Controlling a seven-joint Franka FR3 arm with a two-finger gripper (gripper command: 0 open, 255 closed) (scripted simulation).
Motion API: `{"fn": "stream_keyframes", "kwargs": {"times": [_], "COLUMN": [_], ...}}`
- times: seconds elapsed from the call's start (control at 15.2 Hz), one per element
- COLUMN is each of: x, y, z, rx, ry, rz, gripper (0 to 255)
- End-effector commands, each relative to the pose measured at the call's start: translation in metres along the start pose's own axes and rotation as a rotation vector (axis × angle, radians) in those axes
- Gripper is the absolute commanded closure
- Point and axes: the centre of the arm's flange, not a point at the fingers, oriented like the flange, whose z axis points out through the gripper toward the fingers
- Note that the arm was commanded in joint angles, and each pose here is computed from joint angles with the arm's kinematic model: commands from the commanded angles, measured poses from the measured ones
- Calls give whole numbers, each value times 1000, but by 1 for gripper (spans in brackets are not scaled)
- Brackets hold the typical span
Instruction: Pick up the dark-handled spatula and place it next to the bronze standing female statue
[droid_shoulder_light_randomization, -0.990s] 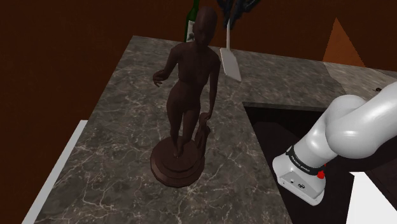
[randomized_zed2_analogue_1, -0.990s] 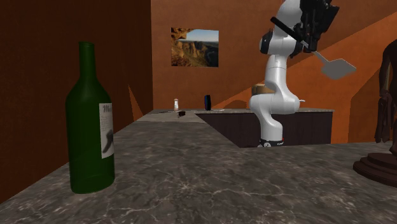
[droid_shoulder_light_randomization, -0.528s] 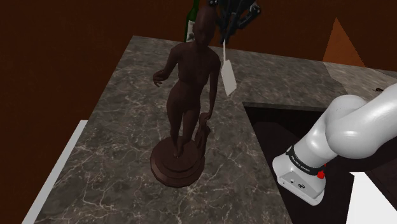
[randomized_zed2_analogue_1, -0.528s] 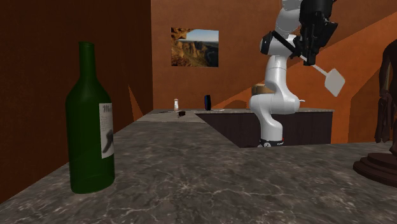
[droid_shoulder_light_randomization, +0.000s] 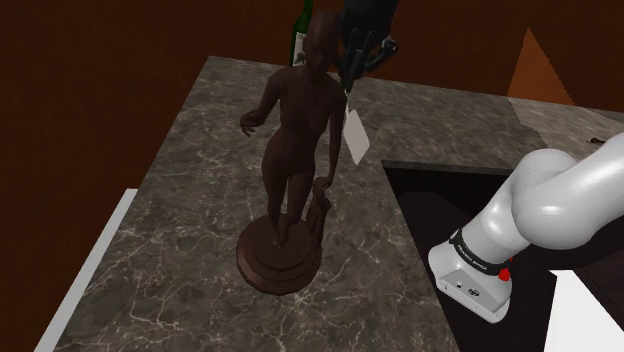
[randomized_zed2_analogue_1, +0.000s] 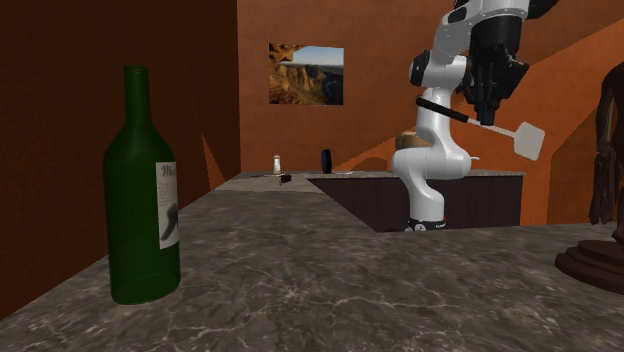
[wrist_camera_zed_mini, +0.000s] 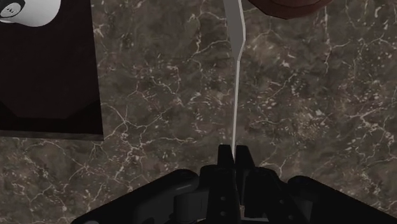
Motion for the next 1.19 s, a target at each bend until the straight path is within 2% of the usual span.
{"fn": "stream_keyframes", "kwargs": {"times": [0.0, 1.12], "x": [-1, -7], "y": [1, 1], "z": [11, 100], "rx": [1, 1], "ry": [0, 0], "rz": [0, 0], "gripper": [255, 255]}}
